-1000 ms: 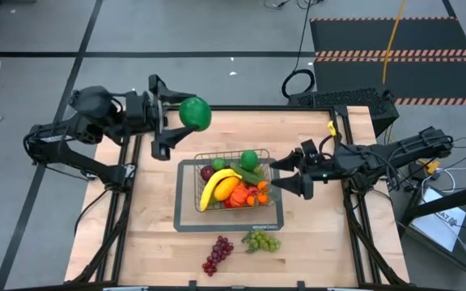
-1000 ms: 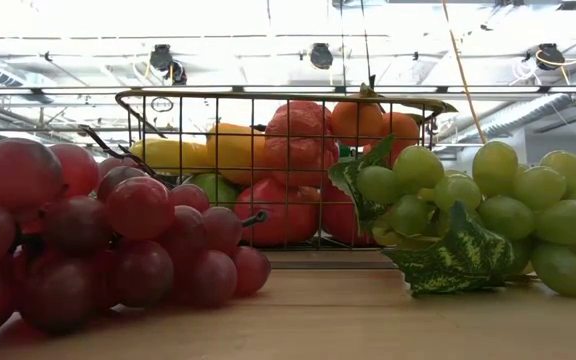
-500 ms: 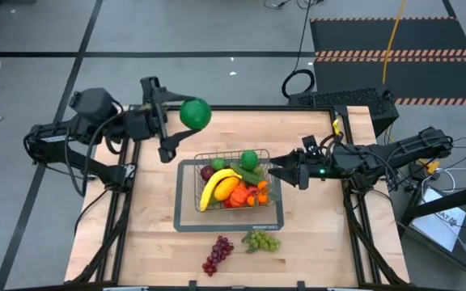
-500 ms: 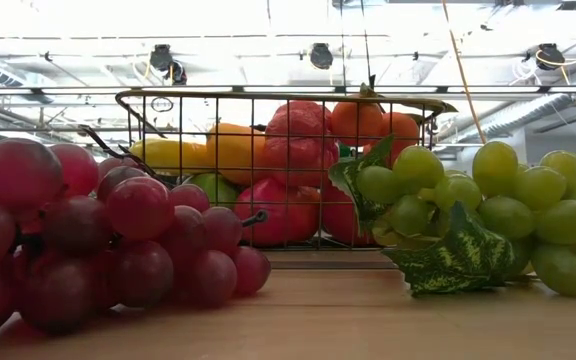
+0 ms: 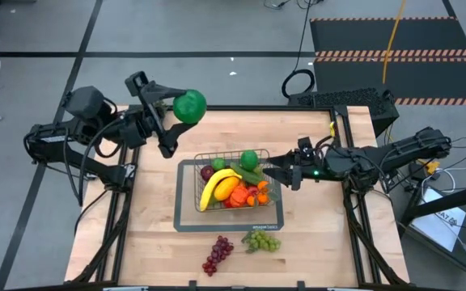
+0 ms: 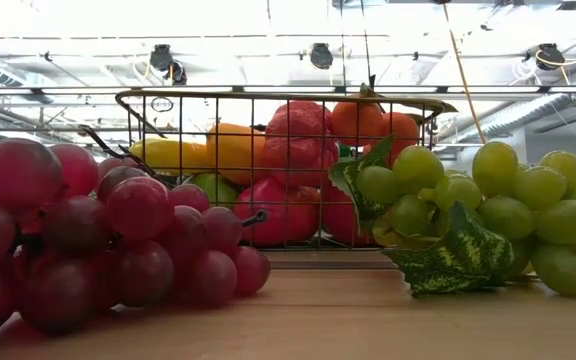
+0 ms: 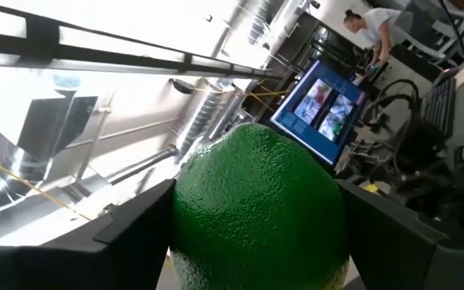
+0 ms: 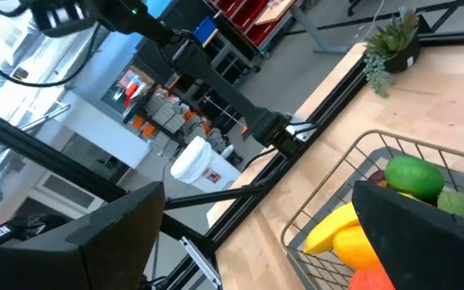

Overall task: Build produce basket
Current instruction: Put the lime into the gold wire basket

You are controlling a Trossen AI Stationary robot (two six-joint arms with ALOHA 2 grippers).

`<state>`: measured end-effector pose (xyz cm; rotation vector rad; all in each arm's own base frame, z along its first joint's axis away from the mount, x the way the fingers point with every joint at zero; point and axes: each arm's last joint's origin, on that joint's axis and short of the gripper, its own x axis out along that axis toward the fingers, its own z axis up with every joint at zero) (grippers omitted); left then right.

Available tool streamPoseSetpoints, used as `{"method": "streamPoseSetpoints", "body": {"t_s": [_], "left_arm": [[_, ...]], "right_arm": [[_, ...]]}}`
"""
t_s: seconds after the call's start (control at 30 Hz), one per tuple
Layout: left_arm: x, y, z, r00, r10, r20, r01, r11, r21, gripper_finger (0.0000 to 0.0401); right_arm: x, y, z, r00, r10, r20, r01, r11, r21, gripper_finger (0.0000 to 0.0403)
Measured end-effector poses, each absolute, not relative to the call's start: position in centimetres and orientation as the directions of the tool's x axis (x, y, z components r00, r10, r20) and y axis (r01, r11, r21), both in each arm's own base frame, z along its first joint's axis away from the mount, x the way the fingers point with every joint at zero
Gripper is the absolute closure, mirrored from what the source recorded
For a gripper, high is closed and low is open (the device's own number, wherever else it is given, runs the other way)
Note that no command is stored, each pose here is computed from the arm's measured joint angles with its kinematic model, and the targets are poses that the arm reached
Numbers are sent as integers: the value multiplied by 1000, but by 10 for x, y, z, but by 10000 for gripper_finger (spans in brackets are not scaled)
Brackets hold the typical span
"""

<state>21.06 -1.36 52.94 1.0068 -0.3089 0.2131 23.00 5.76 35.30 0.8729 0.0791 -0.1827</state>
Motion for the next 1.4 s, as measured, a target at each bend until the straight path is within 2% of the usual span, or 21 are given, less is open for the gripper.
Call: {"method": "streamPoseSetpoints", "body": {"t_s": [0.13, 0.37, 0.63, 0.93, 1.2, 1.4], "left_arm": [[211, -14, 529, 936, 33, 350, -312, 538, 783, 84], [211, -14, 529, 936, 33, 349, -288, 642, 710, 84], [210, -18, 529, 937, 13, 349, -218, 802, 555, 84], [209, -31, 529, 936, -46, 348, -119, 890, 439, 84], [207, -40, 529, 934, -86, 348, 13, 978, 207, 84], [207, -42, 529, 933, -94, 348, 112, 993, -33, 84]], "right_arm": [[234, 59, 350, 980, -126, -157, 201, 613, 764, 9], [235, 59, 349, 980, -126, -156, 201, 616, 762, 9], [235, 59, 350, 980, -126, -153, 198, 630, 750, 9], [235, 59, 350, 980, -126, -153, 198, 631, 750, 9], [235, 59, 351, 982, -125, -143, 190, 629, 754, 9], [235, 60, 355, 987, -122, -102, 158, 656, 738, 9]]}}
